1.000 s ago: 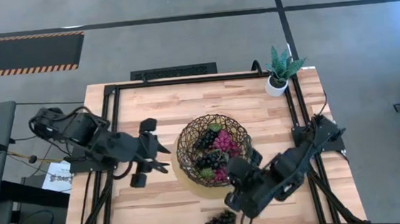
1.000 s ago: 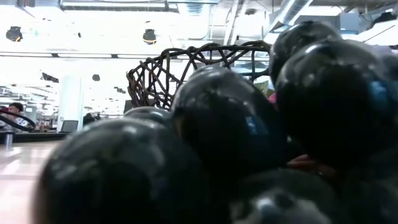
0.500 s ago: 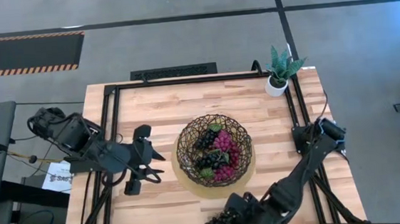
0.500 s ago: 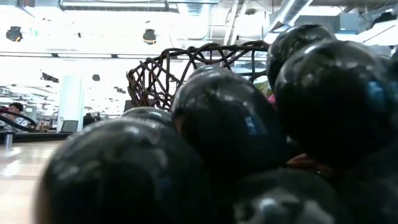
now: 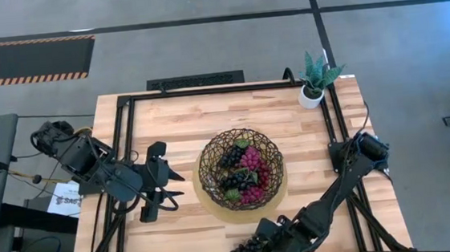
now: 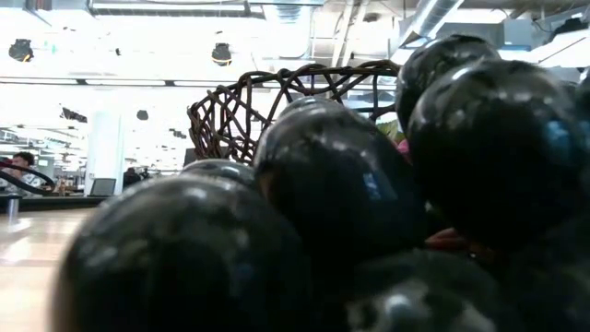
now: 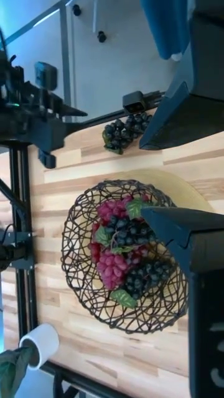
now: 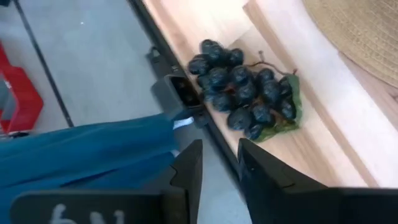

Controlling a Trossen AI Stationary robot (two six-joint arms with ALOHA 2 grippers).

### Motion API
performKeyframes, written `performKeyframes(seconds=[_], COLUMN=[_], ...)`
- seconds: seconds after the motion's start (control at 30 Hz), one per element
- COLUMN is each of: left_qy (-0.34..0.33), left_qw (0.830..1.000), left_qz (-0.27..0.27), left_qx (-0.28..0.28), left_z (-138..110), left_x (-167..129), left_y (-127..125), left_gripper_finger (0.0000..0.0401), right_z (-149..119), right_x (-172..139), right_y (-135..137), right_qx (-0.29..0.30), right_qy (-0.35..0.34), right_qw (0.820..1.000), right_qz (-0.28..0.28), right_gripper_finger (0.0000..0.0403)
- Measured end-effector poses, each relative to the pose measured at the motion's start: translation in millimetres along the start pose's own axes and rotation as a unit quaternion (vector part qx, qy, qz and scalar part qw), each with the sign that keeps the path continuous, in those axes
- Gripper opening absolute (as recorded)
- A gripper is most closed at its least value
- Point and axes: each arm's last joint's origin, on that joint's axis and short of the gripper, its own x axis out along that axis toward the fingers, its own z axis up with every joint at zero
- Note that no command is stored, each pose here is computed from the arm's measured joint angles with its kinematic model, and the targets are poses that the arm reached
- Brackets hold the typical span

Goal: Build produce basket
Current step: Put the black grapes into the black wire basket

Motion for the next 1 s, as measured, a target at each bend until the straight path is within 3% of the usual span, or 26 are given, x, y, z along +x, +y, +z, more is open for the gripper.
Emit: performKeyframes(seconds=[0.43,0.7,1.0], left_qy=[-0.004,0.0,-0.005], left_qw=[1.0,0.999,0.999], left_qz=[0.015,0.031,0.043], left_qx=[0.006,0.01,0.01], left_z=[0.0,-1.5,-1.2], left_x=[0.1,0.0,0.0], left_y=[1.0,2.4,3.1], left_gripper_finger=[0.0146,0.0146,0.0146], right_z=[9.1,4.1,6.9], right_x=[32.2,42.2,45.3], right_y=[-25.6,-35.2,-37.3], right_qx=[-0.006,0.008,0.018], right_qy=[-0.015,-0.002,0.005], right_qw=[1.0,1.0,1.0], right_qz=[0.008,0.014,0.023], right_gripper_finger=[0.0159,0.0163,0.02])
